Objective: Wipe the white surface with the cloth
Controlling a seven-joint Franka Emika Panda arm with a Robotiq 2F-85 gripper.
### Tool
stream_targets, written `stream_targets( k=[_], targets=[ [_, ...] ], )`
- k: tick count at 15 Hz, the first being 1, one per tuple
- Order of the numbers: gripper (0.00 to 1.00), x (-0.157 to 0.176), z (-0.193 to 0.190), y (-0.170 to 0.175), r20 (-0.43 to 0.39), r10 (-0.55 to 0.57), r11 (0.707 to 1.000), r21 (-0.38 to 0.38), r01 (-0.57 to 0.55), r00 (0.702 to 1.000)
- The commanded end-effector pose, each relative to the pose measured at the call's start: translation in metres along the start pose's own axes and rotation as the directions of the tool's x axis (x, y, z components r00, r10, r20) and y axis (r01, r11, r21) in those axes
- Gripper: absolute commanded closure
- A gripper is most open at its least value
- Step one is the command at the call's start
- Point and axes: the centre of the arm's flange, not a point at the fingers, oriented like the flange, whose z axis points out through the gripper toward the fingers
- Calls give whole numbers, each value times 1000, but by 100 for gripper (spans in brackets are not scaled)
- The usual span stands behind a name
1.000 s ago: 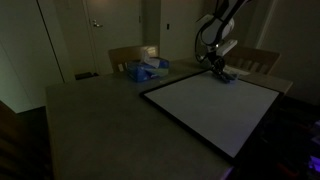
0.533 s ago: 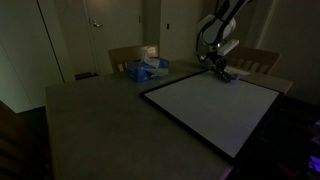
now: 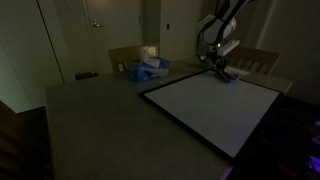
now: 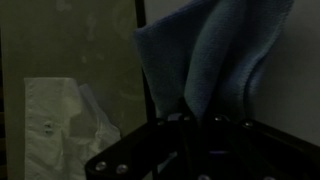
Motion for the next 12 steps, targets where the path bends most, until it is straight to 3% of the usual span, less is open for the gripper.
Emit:
stream_targets(
  k=[1, 12],
  targets=[
    [97, -18, 16, 1, 21, 30, 1000, -1, -30, 999],
    [97, -54, 30, 7, 71, 88, 996, -4, -88, 994]
  ],
)
